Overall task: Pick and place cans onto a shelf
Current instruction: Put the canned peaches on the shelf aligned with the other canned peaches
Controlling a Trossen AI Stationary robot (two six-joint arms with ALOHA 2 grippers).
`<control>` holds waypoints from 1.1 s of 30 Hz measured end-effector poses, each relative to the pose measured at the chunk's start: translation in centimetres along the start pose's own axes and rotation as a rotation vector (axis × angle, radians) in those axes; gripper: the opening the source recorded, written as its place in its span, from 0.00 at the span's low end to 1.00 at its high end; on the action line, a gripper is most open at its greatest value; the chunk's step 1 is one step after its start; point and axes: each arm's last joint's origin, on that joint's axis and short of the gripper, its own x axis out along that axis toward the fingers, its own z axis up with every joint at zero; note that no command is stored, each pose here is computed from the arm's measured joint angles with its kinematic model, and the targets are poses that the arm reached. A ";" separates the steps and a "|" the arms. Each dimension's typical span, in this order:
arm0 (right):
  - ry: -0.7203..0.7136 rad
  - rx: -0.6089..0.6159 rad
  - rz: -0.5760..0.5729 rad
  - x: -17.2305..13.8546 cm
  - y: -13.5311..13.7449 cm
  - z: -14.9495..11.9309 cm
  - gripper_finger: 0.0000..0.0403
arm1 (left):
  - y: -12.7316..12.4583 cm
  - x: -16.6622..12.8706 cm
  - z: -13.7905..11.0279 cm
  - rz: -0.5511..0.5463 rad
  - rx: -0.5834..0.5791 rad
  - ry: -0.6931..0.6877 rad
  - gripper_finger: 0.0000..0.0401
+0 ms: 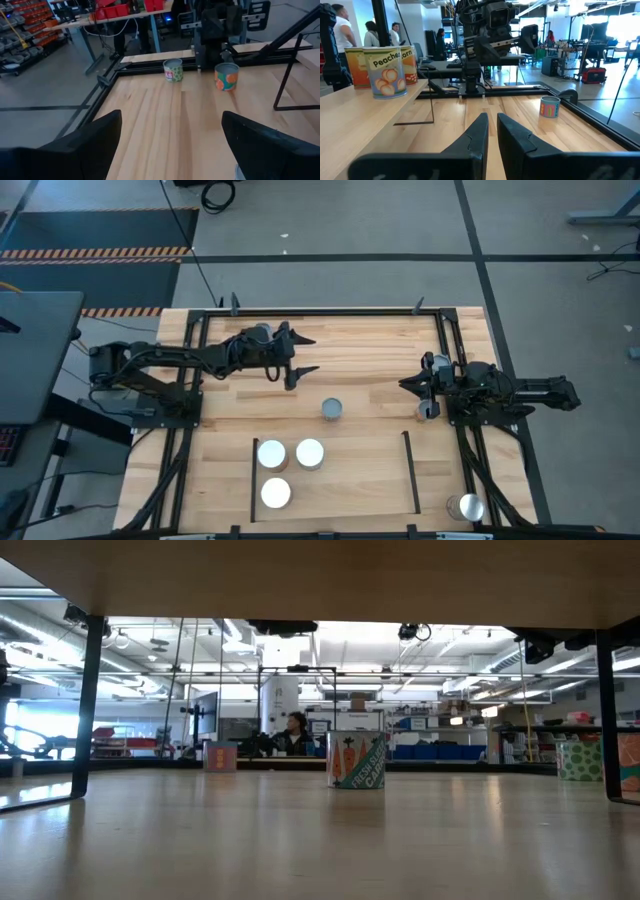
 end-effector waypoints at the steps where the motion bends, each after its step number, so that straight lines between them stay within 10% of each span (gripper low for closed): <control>1: -0.001 0.000 0.000 0.0 0.0 0.0 0.12 | 0.0 0.0 0.0 0.000 0.000 0.000 0.87; 10: -0.001 -0.033 -0.008 0.0 0.0 0.0 0.12 | 0.0 0.0 0.1 0.003 0.014 -0.013 0.87; 17: -0.062 -0.304 -0.267 -0.1 -0.9 1.0 0.12 | 0.3 -0.1 1.2 0.031 -0.006 -0.122 0.87; 25: -0.360 0.228 -0.182 -0.6 -0.8 3.2 0.12 | 0.6 -0.4 2.8 0.073 -0.014 -0.287 0.87; 33: -0.563 0.286 -0.144 -1.5 -0.7 5.4 0.12 | 0.7 -0.5 3.1 0.080 -0.014 -0.318 0.87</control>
